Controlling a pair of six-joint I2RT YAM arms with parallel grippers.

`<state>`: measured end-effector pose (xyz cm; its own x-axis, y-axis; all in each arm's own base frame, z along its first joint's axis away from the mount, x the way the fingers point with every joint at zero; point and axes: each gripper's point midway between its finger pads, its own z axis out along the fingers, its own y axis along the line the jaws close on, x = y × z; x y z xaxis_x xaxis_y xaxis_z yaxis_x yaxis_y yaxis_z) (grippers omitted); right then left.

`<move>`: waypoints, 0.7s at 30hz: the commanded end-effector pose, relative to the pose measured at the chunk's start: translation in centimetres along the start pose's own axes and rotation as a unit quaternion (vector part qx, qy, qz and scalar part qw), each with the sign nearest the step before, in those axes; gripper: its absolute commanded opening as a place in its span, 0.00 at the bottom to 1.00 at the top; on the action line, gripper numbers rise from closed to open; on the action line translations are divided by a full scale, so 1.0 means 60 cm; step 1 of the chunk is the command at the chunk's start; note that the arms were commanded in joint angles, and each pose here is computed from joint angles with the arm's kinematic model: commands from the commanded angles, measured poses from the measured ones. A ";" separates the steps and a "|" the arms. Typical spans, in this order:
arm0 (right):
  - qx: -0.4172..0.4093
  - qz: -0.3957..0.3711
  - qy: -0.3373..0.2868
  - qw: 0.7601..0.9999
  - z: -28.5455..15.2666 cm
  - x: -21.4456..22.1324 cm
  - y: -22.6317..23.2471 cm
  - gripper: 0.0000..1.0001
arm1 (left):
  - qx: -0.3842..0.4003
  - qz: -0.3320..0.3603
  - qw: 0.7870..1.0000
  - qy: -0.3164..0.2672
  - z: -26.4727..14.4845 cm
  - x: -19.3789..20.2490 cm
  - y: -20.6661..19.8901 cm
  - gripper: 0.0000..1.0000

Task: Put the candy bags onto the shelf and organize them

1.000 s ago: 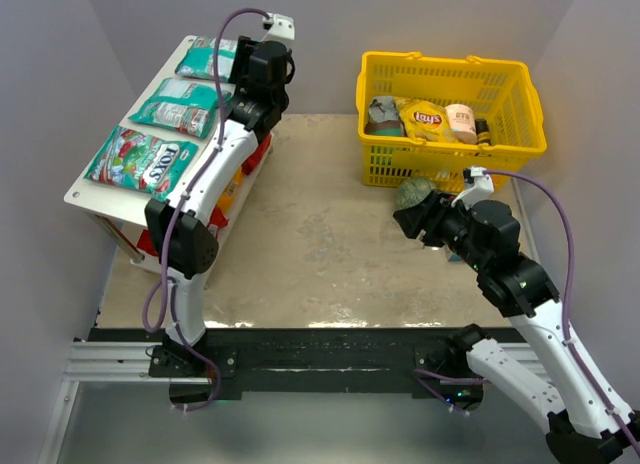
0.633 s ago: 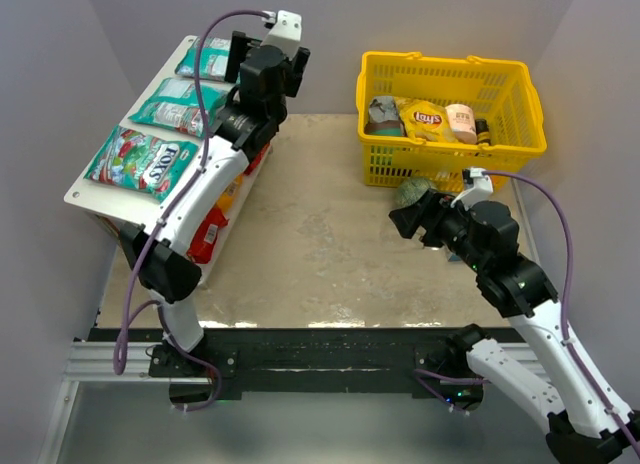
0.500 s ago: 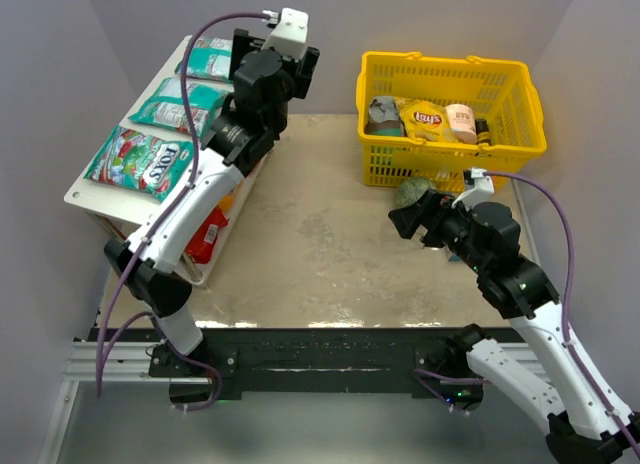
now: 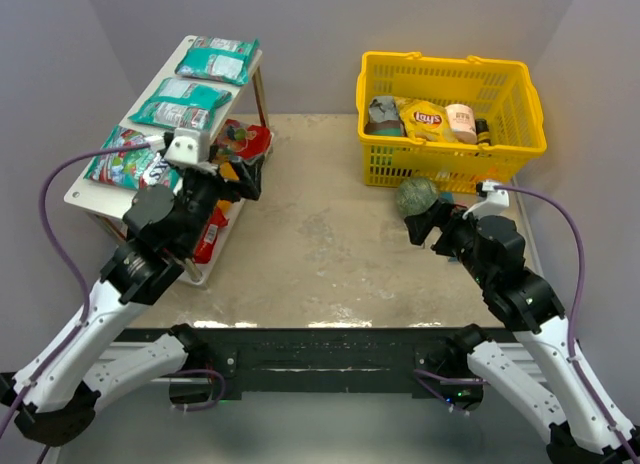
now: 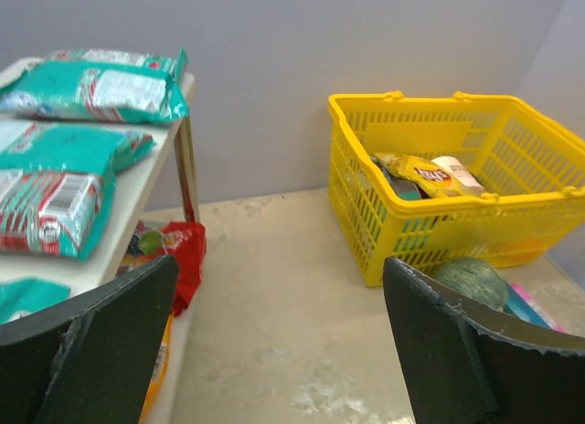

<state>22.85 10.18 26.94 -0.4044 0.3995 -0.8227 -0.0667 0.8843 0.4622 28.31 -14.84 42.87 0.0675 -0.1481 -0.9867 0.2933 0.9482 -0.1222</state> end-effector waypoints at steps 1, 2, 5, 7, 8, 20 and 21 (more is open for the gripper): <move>0.027 -0.013 -0.003 1.000 0.000 0.006 -0.023 0.99 | 0.005 -0.058 0.998 0.003 -0.035 0.026 0.006 1.00; 0.027 -0.013 -0.003 1.000 -0.001 0.007 -0.023 0.99 | 0.004 -0.063 0.998 -0.005 -0.051 0.020 0.013 1.00; 0.028 -0.011 -0.006 1.000 -0.004 0.005 -0.024 0.99 | -0.001 -0.064 0.998 0.007 -0.073 0.040 0.025 1.00; 0.030 -0.012 -0.007 0.999 -0.007 0.001 -0.024 0.99 | 0.016 -0.057 0.998 0.038 -0.081 0.066 0.017 1.00; 0.034 -0.014 -0.007 0.999 -0.008 0.001 -0.027 0.99 | 0.021 -0.051 0.997 0.053 -0.082 0.078 0.014 1.00; 0.021 -0.016 -0.027 0.999 -0.038 -0.030 -0.014 0.99 | 0.070 -0.069 0.989 0.111 -0.097 0.125 -0.018 1.00; 0.018 -0.016 -0.028 0.999 -0.040 -0.032 -0.013 0.99 | 0.072 -0.070 0.989 0.109 -0.097 0.122 -0.019 1.00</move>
<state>21.79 8.59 26.54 -0.4027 0.3776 -0.8338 -0.0223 0.9066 0.4213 23.68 -15.10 33.57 -0.2109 -0.1386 -0.9676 0.3835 0.8988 -0.2124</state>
